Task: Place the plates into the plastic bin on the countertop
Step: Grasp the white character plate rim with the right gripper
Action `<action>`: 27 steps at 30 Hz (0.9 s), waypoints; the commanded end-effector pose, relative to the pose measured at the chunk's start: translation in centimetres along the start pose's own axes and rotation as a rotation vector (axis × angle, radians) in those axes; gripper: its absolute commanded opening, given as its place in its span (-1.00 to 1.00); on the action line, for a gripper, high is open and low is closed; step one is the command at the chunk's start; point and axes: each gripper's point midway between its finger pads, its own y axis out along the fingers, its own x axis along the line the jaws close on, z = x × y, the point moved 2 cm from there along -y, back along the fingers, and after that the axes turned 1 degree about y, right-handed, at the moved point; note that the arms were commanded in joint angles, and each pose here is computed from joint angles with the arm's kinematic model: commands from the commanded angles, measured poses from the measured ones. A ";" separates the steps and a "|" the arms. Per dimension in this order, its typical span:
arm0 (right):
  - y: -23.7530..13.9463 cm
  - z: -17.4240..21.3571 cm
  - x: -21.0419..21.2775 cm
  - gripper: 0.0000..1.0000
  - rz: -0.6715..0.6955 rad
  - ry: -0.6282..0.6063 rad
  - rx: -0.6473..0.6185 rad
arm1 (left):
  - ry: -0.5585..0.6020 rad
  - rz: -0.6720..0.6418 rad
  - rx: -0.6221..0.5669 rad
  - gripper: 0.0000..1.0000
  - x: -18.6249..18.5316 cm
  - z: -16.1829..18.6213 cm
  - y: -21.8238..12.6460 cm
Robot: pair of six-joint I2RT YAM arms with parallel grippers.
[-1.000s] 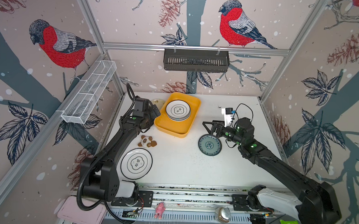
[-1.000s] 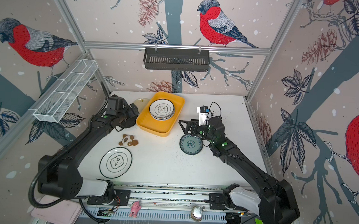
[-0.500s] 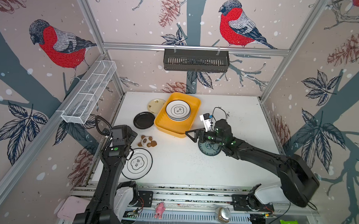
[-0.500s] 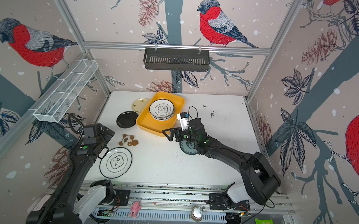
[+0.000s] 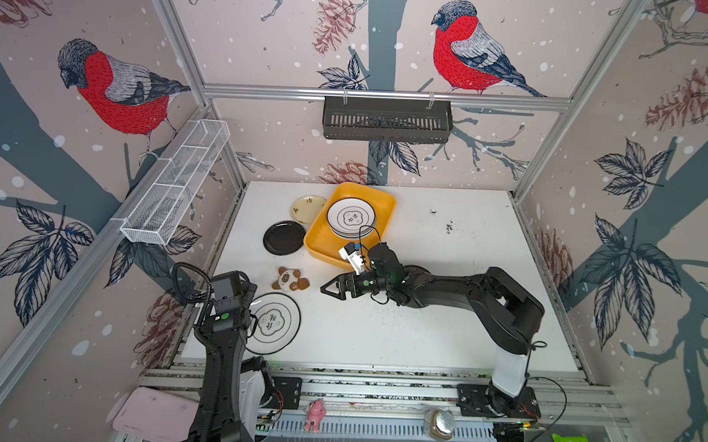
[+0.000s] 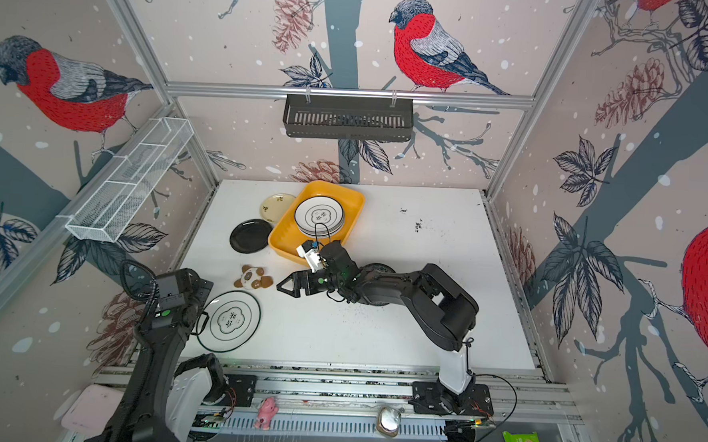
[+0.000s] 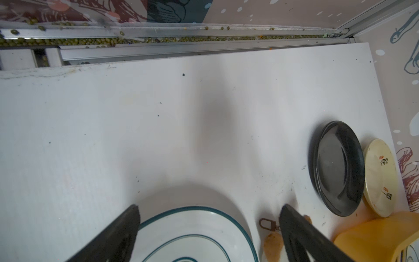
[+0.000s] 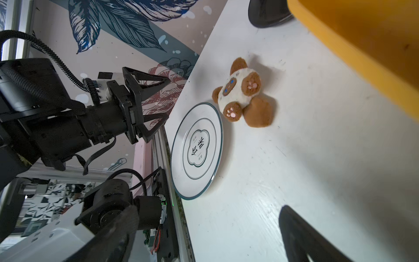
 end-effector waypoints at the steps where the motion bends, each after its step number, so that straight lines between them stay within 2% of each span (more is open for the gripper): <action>1: 1.8 0.3 0.1 0.95 -0.025 0.039 0.040 | -0.055 0.015 0.002 0.92 0.5 0.2 0.4; 4: 3.4 1.3 -1.0 0.91 0.024 0.082 0.079 | -0.064 0.022 0.004 0.93 1.0 0.6 0.6; 7: 4.9 2.3 -2.1 0.91 0.136 0.046 0.120 | -0.061 0.030 0.028 0.92 1.1 1.2 0.9; 10: 6.6 3.6 -2.6 0.91 0.175 0.034 0.204 | -0.067 0.048 0.043 0.93 1.1 1.7 1.1; 16: 8.8 4.7 -2.8 0.84 0.173 0.034 0.268 | -0.050 0.047 0.028 0.93 1.6 1.7 0.8; 20: 9.9 5.2 -3.0 0.78 0.182 0.040 0.290 | -0.052 0.065 0.081 0.93 1.7 2.9 1.3; 27: 11.0 6.1 -2.8 0.53 0.216 0.025 0.331 | -0.070 0.089 0.144 0.92 2.2 4.7 1.9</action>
